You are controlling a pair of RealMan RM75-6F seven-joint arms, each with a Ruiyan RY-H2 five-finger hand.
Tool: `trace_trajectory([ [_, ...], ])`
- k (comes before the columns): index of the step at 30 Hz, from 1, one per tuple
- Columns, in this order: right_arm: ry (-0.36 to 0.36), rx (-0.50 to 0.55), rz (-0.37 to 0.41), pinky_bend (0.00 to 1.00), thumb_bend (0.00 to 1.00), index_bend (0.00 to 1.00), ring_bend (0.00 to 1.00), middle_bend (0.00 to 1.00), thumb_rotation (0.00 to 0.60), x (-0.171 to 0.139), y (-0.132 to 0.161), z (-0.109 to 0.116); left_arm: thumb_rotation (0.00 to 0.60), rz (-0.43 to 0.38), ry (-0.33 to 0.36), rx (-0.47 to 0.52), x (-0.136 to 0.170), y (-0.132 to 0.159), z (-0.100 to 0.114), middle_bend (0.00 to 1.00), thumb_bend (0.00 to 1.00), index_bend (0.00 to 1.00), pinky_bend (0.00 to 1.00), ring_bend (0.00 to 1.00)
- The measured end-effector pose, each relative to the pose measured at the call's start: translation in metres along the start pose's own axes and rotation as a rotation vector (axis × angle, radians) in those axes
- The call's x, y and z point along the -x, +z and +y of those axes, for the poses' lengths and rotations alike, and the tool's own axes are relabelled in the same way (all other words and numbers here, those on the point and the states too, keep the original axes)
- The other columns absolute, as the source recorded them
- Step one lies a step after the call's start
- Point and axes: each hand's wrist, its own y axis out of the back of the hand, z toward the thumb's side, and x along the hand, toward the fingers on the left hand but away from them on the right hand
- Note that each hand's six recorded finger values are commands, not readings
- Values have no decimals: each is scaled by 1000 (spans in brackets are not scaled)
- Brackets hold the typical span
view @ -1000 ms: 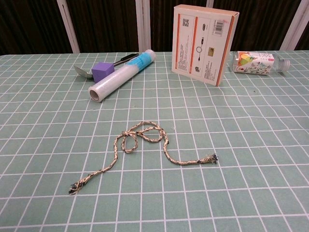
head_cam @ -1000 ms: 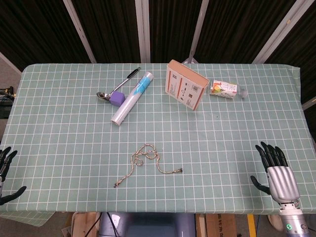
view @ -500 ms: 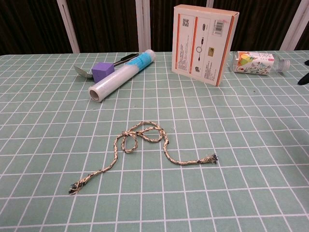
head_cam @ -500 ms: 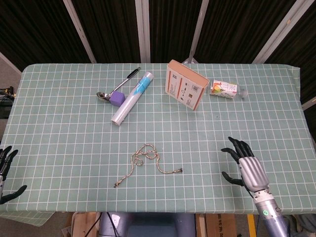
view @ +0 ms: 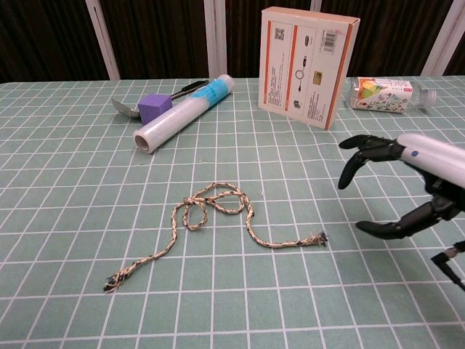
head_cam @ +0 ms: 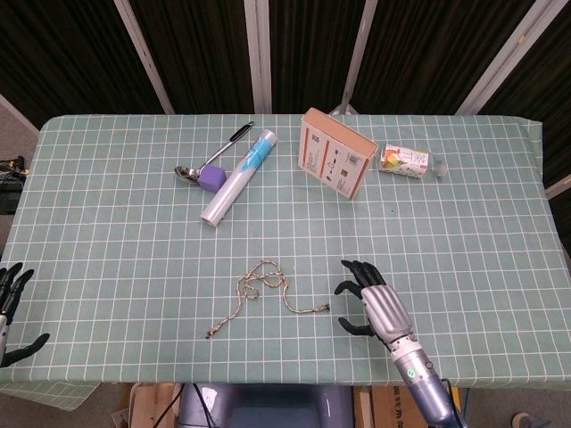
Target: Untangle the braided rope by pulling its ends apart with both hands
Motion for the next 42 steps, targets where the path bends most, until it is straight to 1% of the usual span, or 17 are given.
trace_trajectory([
  [6, 25, 7, 0, 0, 287, 430, 0, 115, 600, 15, 11, -23, 600, 0, -4, 2, -1, 0, -1, 0, 24, 9, 0, 0],
  [11, 38, -7, -12, 0, 292, 473, 0, 121, 600, 24, 11, -37, 600, -2, -16, 5, -2, 1, -3, 0, 24, 9, 0, 0],
  [17, 46, -1, -26, 0, 316, 503, 0, 127, 600, 31, 11, -49, 600, -4, -24, 9, -4, 1, -4, 0, 24, 9, 0, 0],
  [26, 54, 2, -20, 0, 352, 522, 0, 131, 600, 39, 21, -67, 600, -2, -29, 16, -5, 1, -5, 0, 25, 9, 0, 0],
  [38, 60, -11, -32, 0, 410, 522, 0, 131, 600, 43, 21, -77, 600, 1, -32, 30, -7, -1, -4, 0, 24, 9, 0, 0],
  [42, 62, -9, -34, 0, 415, 522, 0, 132, 600, 43, 22, -78, 600, 2, -33, 32, -7, -1, -3, 0, 25, 9, 0, 0],
])
